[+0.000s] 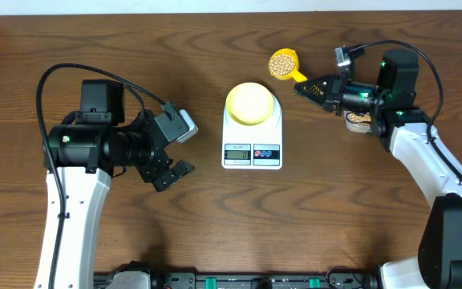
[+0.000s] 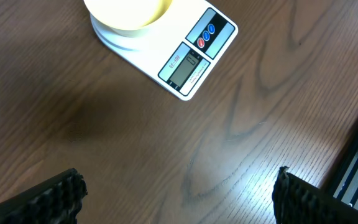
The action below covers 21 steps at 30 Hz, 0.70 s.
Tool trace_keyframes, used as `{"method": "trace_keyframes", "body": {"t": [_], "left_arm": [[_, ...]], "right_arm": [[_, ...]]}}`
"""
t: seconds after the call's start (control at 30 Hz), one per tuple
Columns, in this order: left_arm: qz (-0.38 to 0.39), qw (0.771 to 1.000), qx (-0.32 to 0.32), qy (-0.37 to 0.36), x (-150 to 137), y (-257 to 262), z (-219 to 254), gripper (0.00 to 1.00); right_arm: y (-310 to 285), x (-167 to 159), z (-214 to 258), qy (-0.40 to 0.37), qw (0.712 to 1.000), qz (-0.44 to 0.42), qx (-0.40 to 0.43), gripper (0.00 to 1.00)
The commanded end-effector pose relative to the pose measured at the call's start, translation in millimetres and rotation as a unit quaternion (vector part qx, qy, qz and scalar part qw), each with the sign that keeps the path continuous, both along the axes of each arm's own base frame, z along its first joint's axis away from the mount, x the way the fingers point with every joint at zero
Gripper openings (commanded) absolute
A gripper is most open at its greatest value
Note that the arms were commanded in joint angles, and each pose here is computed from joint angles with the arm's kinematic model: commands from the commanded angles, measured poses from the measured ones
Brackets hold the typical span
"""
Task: Scoop item into bowl and weigh 50g on scale
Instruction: 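Carry the filled scoop left toward the yellow bowl on the scale, then tip the scoop to pour soybeans into the yellow bowl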
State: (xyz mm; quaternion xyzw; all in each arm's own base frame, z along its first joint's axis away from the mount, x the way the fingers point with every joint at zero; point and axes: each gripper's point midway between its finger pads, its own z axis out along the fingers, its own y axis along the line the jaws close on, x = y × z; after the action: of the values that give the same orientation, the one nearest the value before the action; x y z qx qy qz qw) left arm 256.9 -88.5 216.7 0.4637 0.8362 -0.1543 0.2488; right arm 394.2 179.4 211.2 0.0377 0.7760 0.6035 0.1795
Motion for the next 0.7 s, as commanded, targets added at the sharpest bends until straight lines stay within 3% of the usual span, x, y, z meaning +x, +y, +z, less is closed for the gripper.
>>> {"method": "trace_keyframes", "body": {"t": [0.0, 0.67], "left_arm": [[-0.003, 1.000, -0.003, -0.002, 0.6, 0.0, 1.5, 0.98], [-0.003, 1.000, -0.003, -0.002, 0.7, 0.0, 1.5, 0.98]], "right_arm": [[11.4, -1.4, -4.1, -0.022, 1.000, 0.012, -0.014, 0.01], [36.1, -10.0, -53.0, -0.044, 0.988, 0.004, -0.145, 0.01]]}}
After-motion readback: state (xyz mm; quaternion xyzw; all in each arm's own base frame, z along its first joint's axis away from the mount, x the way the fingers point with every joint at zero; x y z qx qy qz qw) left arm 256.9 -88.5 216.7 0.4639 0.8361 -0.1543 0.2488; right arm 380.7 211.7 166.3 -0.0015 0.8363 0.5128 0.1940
